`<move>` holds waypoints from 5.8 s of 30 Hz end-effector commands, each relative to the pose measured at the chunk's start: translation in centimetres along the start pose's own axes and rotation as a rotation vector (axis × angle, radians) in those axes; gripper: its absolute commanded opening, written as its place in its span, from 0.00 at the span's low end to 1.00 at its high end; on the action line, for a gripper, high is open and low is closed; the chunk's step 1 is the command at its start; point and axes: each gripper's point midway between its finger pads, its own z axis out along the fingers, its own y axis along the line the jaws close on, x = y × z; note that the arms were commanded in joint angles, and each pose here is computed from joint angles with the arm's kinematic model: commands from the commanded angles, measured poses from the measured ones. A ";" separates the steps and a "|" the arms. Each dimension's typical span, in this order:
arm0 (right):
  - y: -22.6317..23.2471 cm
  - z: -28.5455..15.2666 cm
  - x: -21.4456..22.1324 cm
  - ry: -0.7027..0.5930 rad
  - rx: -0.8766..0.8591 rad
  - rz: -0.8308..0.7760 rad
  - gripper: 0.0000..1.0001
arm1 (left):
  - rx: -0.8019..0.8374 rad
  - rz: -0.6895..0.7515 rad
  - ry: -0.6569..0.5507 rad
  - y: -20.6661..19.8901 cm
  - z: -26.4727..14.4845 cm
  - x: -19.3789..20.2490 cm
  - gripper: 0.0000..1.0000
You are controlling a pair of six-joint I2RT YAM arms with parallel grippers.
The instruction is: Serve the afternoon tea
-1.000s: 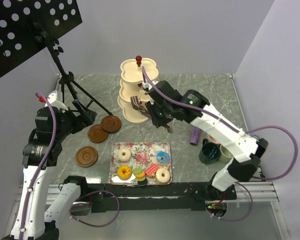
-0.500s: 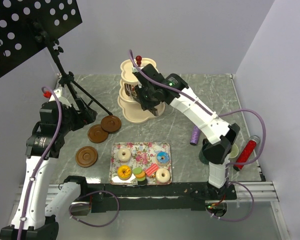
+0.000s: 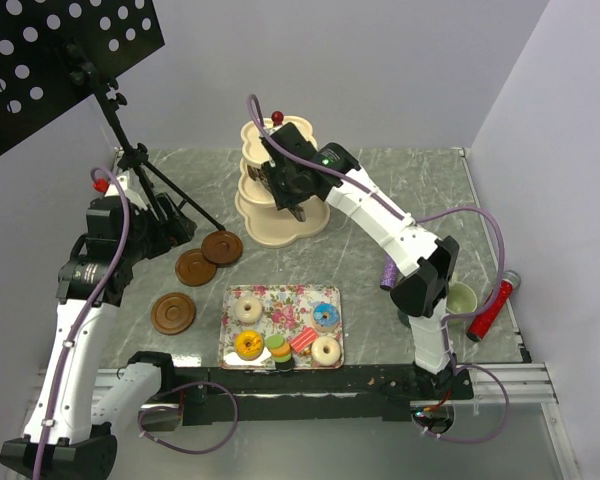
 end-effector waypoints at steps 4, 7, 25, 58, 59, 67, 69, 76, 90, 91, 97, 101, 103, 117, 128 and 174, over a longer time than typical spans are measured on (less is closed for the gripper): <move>-1.0 1.1 -3.6 -0.139 0.074 0.006 0.30 | 0.031 0.021 -0.051 -1.1 -0.4 -1.8 1.00; -1.2 1.9 -3.6 -0.130 0.096 -0.005 0.30 | 0.024 0.019 -0.050 -0.9 -0.1 -1.8 1.00; -2.1 2.4 -3.4 -0.131 0.137 -0.001 0.50 | 0.015 0.025 -0.048 -0.8 0.3 -2.0 1.00; 2.9 -6.0 2.3 -0.207 -0.063 -0.157 0.51 | -0.010 -0.057 -0.055 0.2 -1.0 -0.4 1.00; 3.1 -6.3 2.8 -0.196 -0.065 -0.164 0.51 | -0.015 -0.068 -0.050 0.3 -1.0 -0.1 1.00; 5.8 -9.4 7.3 -0.157 -0.164 -0.206 0.51 | -0.037 -0.118 -0.036 1.8 -1.6 2.4 1.00; 6.1 -9.4 9.3 -0.125 -0.207 -0.199 0.51 | -0.043 -0.123 -0.028 2.1 -1.8 3.0 1.00; 5.5 -9.4 16.9 0.015 -0.283 -0.200 0.51 | -0.061 -0.171 -0.055 2.9 -2.6 3.7 1.00; 6.5 -8.6 21.6 0.121 -0.406 -0.227 0.60 | -0.077 -0.212 -0.051 3.5 -3.6 4.8 1.00; 6.9 -8.4 21.4 0.123 -0.412 -0.222 0.60 | -0.080 -0.208 -0.049 3.6 -3.6 4.9 1.00; 7.7 -7.1 21.0 0.133 -0.410 -0.227 0.65 | -0.091 -0.201 -0.050 3.9 -4.0 5.1 1.00; 7.9 -6.4 20.7 0.134 -0.400 -0.250 0.68 | -0.081 -0.211 -0.048 3.8 -3.9 5.3 1.00; 8.0 -6.1 20.6 0.136 -0.396 -0.266 0.68 | -0.077 -0.212 -0.045 3.7 -3.8 5.4 1.00; 9.4 -4.7 20.7 0.147 -0.351 -0.378 0.72 | -0.072 -0.205 -0.039 3.6 -3.4 5.4 1.00; 9.8 -3.9 21.3 0.163 -0.315 -0.408 0.69 | -0.069 -0.203 -0.041 3.5 -3.2 5.2 1.00; -12.2 -2.2 11.0 -0.107 -0.023 0.132 0.38 | -0.088 -0.212 -0.083 3.9 -4.8 4.7 1.00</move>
